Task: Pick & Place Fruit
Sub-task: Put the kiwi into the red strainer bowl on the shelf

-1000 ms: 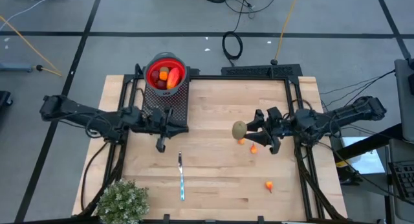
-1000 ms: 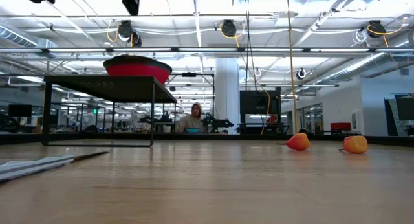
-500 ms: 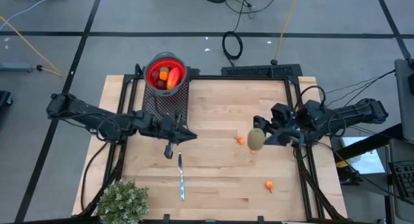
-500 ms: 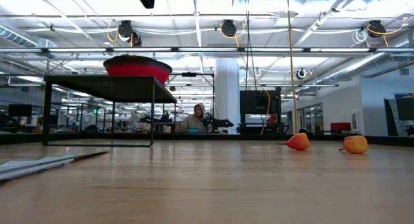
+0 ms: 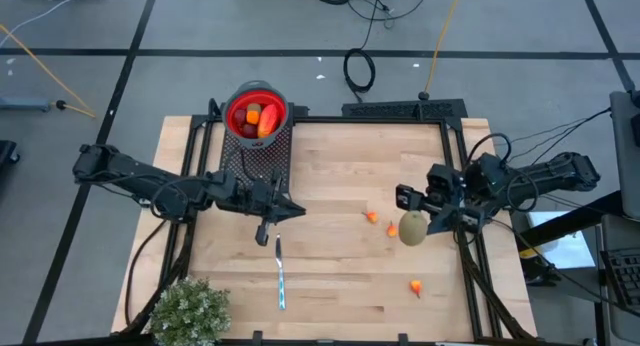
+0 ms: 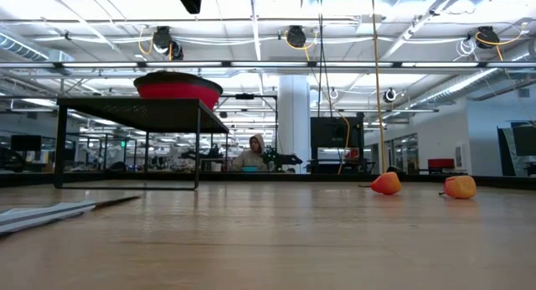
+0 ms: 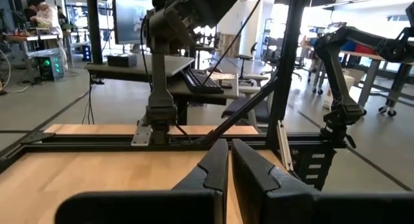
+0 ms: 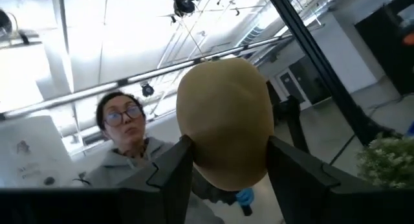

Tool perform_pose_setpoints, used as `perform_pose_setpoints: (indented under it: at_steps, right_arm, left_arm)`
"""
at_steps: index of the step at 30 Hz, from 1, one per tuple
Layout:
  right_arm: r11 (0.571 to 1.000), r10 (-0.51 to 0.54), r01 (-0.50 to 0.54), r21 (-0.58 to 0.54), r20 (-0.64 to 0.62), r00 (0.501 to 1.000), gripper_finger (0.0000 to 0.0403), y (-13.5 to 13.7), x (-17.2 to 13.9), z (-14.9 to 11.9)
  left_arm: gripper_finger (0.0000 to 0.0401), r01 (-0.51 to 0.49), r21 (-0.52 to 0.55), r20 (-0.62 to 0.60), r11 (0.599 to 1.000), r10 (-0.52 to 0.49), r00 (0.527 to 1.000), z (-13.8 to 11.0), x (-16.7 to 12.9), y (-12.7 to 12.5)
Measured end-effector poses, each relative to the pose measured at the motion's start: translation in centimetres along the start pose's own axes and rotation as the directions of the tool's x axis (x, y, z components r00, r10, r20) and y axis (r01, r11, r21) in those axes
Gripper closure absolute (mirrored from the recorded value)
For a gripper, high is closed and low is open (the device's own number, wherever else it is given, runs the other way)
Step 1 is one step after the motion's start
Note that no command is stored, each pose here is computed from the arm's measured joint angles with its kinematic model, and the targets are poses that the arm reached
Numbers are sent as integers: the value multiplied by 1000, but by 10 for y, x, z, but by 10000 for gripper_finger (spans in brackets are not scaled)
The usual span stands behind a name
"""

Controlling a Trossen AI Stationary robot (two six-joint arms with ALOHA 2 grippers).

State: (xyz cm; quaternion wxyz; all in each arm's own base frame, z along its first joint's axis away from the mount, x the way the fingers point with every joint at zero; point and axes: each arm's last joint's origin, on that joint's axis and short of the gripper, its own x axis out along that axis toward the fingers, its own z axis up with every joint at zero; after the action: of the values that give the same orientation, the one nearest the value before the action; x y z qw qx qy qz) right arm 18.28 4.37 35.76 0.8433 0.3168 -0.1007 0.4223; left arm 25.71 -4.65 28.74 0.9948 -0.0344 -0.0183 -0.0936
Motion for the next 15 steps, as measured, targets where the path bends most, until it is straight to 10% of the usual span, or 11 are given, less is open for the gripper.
perform_pose_setpoints:
  at_steps: [8, 15]
  right_arm:
    - [935, -59, 37, -354, -50, 997, 229, -6, 0, -6]
    - [780, -124, 68, -622, -48, 991, 229, -11, -1, -8]
  left_arm:
    - [382, 0, -1, 0, 1000, 0, 1000, 0, 0, 0]
    - [382, -1, -4, 21, 1000, 1, 1000, 2, 0, 0]
